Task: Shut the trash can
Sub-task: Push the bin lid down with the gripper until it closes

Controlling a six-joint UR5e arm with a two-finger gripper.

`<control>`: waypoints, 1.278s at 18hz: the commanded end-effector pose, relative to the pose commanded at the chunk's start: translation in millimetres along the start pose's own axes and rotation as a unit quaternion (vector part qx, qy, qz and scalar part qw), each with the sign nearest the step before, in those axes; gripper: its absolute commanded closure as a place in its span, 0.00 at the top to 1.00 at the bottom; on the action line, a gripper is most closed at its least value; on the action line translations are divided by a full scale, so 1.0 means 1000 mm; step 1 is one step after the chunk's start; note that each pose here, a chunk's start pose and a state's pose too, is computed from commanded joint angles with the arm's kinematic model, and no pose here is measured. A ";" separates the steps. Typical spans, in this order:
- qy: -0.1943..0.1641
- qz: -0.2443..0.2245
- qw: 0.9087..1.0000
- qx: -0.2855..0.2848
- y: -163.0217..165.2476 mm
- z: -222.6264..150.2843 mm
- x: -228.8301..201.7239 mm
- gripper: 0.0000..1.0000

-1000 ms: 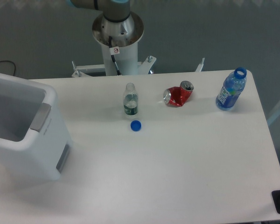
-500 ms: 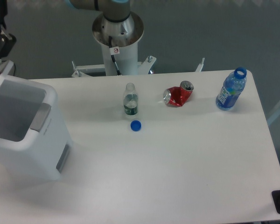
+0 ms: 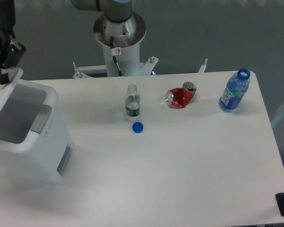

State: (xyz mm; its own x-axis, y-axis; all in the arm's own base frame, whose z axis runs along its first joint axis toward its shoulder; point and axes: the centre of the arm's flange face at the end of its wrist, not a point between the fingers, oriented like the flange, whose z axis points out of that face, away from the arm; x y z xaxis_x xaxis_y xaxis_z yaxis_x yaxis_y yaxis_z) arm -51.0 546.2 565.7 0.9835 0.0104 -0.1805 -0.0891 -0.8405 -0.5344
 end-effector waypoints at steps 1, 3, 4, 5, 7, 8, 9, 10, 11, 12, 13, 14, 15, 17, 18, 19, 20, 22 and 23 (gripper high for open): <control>-0.001 -0.001 1.000 -0.001 0.000 0.002 -0.002 0.00; -0.002 -0.005 1.000 -0.003 0.000 0.006 -0.008 0.00; -0.002 -0.005 1.000 -0.005 0.001 0.007 -0.008 0.00; -0.002 -0.006 1.000 -0.008 0.001 0.011 -0.009 0.00; 0.000 -0.005 1.000 -0.010 0.001 0.014 -0.008 0.00; 0.000 -0.006 1.000 -0.012 0.001 0.017 -0.009 0.00; 0.001 -0.005 1.000 -0.012 0.001 0.018 -0.008 0.00; 0.001 -0.005 1.000 -0.014 0.001 0.021 -0.009 0.00; 0.002 -0.006 1.000 -0.015 0.001 0.023 -0.009 0.00; 0.002 -0.006 1.000 -0.015 0.001 0.024 -0.009 0.00; 0.003 -0.006 1.000 -0.019 0.001 0.029 -0.009 0.00; 0.004 -0.007 1.000 -0.021 0.001 0.031 -0.010 0.00; 0.004 -0.006 1.000 -0.022 0.001 0.033 -0.010 0.00; 0.005 -0.007 1.000 -0.025 0.001 0.037 -0.010 0.00; 0.004 -0.010 1.000 -0.028 0.002 0.041 -0.014 0.00; 0.004 -0.011 0.999 -0.030 0.002 0.044 -0.016 0.00; 0.004 -0.013 0.999 -0.031 0.002 0.045 -0.018 0.00; 0.002 -0.015 0.999 -0.032 0.003 0.046 -0.021 0.00; 0.003 -0.016 0.999 -0.032 0.003 0.046 -0.022 0.00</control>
State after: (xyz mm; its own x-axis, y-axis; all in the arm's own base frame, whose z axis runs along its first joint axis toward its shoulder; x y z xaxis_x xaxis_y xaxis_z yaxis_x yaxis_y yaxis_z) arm -79.9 568.4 529.5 0.9865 0.0352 -0.1598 -0.0475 -0.8730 -0.4854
